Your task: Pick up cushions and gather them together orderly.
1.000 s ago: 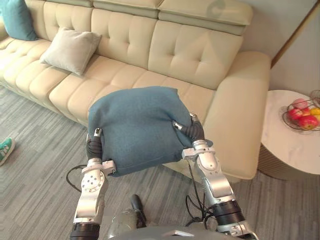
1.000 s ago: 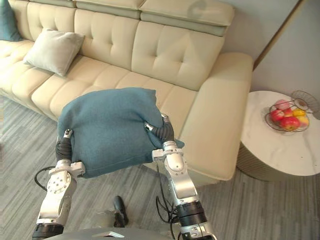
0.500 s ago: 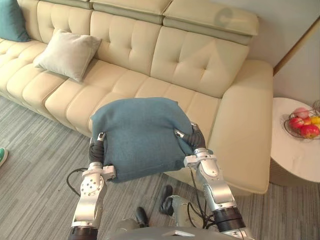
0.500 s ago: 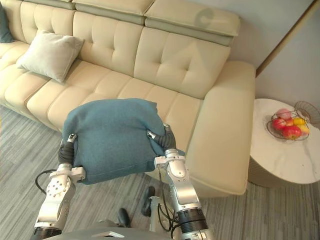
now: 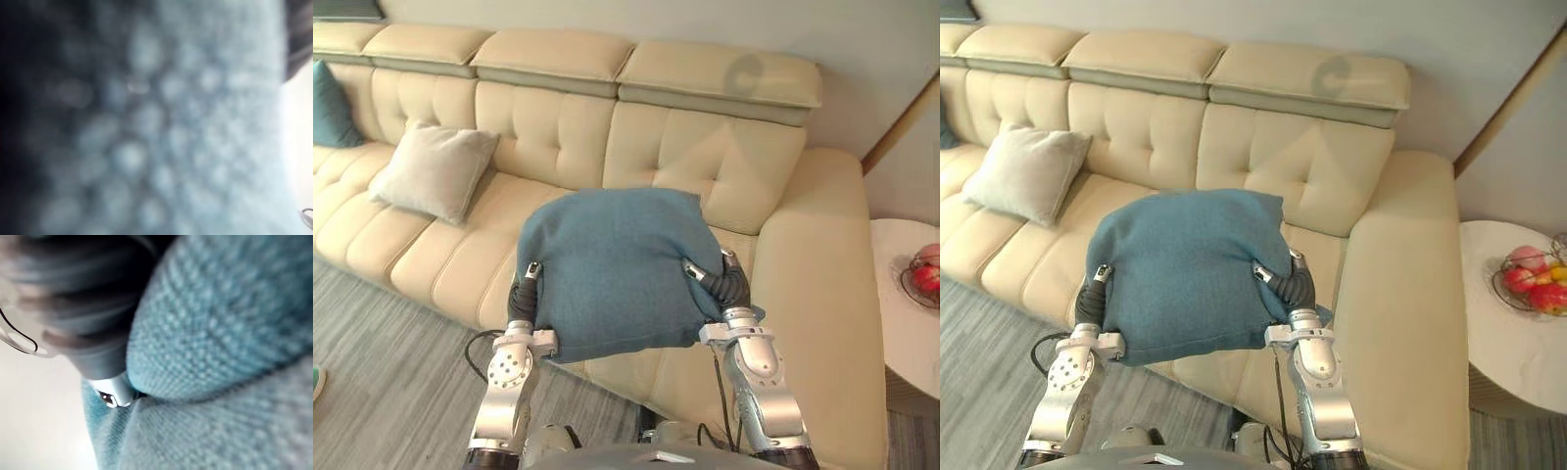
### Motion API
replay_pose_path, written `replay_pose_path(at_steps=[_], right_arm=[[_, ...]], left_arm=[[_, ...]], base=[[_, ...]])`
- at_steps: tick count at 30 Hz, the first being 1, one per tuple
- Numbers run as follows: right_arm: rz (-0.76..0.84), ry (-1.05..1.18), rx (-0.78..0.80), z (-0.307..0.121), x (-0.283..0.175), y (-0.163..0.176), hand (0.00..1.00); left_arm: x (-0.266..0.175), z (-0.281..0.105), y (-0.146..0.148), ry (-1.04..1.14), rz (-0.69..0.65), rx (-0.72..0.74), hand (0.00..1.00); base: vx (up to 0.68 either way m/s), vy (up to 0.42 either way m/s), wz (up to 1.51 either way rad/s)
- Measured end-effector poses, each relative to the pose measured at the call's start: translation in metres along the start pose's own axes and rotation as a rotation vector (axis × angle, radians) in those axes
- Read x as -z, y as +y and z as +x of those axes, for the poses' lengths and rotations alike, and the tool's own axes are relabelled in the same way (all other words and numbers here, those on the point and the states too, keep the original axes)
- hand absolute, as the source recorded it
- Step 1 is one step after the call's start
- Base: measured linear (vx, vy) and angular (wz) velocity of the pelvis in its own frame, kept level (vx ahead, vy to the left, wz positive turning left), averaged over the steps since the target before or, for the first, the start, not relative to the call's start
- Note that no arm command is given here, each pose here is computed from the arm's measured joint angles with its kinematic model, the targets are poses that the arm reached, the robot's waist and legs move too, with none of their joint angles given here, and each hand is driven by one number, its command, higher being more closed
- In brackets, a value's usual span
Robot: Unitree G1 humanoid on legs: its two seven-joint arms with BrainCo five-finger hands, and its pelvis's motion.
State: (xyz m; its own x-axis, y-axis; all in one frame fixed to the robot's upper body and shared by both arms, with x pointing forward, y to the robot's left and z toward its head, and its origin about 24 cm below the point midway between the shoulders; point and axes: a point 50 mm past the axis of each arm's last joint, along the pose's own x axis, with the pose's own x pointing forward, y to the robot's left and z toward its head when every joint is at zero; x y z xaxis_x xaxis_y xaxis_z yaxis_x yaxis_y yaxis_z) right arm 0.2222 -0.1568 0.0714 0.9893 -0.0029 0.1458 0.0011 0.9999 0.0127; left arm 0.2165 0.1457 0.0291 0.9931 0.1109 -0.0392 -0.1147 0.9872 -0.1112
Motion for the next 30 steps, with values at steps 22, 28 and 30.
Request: replay_pose_path(at_steps=[22,28,30], right_arm=[[0.027,0.14,-0.052,-0.004,0.032,0.017,1.0],[0.019,0.195,-0.049,-0.008,0.045,0.015,1.0],[0.017,0.215,-0.048,-0.009,0.049,0.014,1.0]], left_arm=[[0.011,-0.021,0.022,0.064,0.02,-0.049,1.0],[0.015,-0.022,0.021,0.083,0.021,-0.033,1.0],[0.015,-0.022,0.021,0.084,0.022,-0.032,1.0]], base=[[0.04,0.212,-0.9],[0.04,-0.031,0.14],[0.02,-0.041,0.13]])
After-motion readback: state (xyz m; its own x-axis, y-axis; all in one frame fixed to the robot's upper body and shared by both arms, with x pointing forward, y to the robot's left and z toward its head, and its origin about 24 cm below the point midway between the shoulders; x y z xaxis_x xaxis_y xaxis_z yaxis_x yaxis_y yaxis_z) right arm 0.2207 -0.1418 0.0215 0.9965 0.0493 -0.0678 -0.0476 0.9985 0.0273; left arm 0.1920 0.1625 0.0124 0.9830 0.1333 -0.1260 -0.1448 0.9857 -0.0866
